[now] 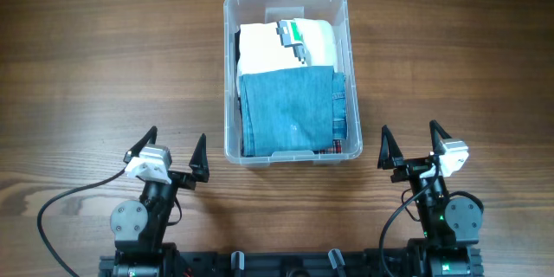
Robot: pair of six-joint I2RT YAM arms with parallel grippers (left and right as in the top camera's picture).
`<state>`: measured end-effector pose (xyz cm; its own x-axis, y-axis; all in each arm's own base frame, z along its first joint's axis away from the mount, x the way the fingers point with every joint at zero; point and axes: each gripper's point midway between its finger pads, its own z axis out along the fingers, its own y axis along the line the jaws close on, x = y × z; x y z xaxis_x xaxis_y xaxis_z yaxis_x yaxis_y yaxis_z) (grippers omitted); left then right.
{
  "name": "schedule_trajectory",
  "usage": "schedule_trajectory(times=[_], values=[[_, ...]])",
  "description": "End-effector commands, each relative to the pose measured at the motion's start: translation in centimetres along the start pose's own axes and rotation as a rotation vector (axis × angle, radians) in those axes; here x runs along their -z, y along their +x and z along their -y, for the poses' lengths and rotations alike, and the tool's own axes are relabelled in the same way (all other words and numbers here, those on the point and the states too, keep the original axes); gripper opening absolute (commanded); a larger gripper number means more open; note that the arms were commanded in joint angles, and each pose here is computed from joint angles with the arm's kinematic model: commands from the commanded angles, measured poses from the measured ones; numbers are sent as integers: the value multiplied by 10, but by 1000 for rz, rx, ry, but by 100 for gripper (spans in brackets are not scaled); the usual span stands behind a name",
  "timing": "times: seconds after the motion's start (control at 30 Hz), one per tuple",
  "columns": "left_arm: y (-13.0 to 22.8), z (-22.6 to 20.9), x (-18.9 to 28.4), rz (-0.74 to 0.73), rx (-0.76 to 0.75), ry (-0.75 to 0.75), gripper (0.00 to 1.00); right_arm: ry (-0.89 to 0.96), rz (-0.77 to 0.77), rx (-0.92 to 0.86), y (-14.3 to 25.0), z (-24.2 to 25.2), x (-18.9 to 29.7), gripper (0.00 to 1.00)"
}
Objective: Pack container
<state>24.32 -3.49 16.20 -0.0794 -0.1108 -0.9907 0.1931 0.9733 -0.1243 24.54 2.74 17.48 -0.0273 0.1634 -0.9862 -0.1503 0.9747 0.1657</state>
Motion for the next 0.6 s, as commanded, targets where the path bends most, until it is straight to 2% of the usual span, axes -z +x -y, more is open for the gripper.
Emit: schedule_trajectory(times=[0.0, 0.57], values=[[1, -4, 1, 2, -15, -20, 100, -25, 7, 8, -1, -5, 0, 100], [1, -4, 1, 2, -15, -20, 100, -25, 7, 8, -1, -5, 0, 100]])
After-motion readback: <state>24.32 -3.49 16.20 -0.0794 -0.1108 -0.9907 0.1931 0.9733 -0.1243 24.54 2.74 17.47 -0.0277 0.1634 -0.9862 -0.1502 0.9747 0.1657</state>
